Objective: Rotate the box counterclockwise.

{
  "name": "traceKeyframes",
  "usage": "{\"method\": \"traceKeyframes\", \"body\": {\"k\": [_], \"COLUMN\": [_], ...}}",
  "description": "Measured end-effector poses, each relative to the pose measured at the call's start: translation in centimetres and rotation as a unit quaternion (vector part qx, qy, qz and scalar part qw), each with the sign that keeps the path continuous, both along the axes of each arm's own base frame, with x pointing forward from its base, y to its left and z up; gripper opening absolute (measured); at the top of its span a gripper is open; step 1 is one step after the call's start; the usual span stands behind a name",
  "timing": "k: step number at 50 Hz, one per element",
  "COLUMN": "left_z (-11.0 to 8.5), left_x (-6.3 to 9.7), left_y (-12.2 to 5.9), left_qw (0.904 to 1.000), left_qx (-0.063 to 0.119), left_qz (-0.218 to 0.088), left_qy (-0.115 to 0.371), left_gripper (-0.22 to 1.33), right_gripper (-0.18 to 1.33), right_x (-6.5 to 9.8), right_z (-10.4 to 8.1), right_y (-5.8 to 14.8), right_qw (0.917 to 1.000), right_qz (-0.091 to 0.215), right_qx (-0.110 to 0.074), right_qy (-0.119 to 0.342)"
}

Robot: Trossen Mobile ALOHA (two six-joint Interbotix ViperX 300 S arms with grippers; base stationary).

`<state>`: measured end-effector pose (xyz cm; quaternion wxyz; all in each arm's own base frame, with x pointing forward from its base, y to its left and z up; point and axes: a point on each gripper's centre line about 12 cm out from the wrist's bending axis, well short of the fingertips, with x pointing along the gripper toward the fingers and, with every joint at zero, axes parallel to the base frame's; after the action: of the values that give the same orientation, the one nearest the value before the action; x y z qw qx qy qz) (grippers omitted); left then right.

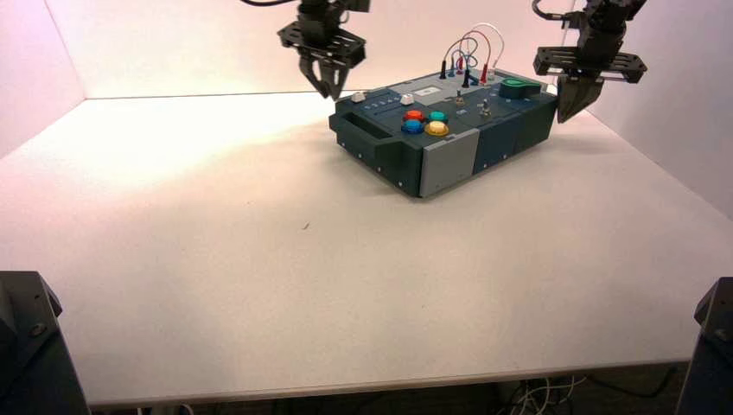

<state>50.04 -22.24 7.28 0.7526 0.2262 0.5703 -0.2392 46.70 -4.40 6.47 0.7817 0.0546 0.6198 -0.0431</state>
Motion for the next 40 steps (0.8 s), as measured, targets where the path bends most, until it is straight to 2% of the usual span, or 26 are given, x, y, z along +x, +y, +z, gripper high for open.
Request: {"method": "traceKeyframes", "body": {"k": [7, 12, 27, 40], "left_z": [-0.2, -0.2, -0.7, -1.5], "left_x": [-0.2, -0.2, -1.3, -3.9], "left_y": [-1.7, -1.8, -1.2, 0.0], "left_qw": [0.9998, 0.9996, 0.9991, 0.9979], "left_qx": [0.007, 0.009, 0.018, 0.026], "left_qz": [-0.016, -0.018, -0.015, -0.007], "left_qy": [0.012, 0.018, 0.037, 0.059], "left_gripper": [0.59, 0.59, 0.58, 0.57], "right_gripper": [-0.14, -0.14, -0.14, -0.14], "right_x": [0.7, 1.2, 3.0, 4.4], "right_z": [0.2, 0.3, 1.3, 1.5], "right_y": [0.4, 0.7, 2.2, 4.8], "right_qw": [1.0000, 0.9999, 0.9996, 0.9985], "right_qz": [0.005, 0.010, 0.027, 0.053], "right_qx": [0.000, 0.000, 0.000, 0.000], "right_qy": [-0.004, -0.002, -0.006, -0.009]}}
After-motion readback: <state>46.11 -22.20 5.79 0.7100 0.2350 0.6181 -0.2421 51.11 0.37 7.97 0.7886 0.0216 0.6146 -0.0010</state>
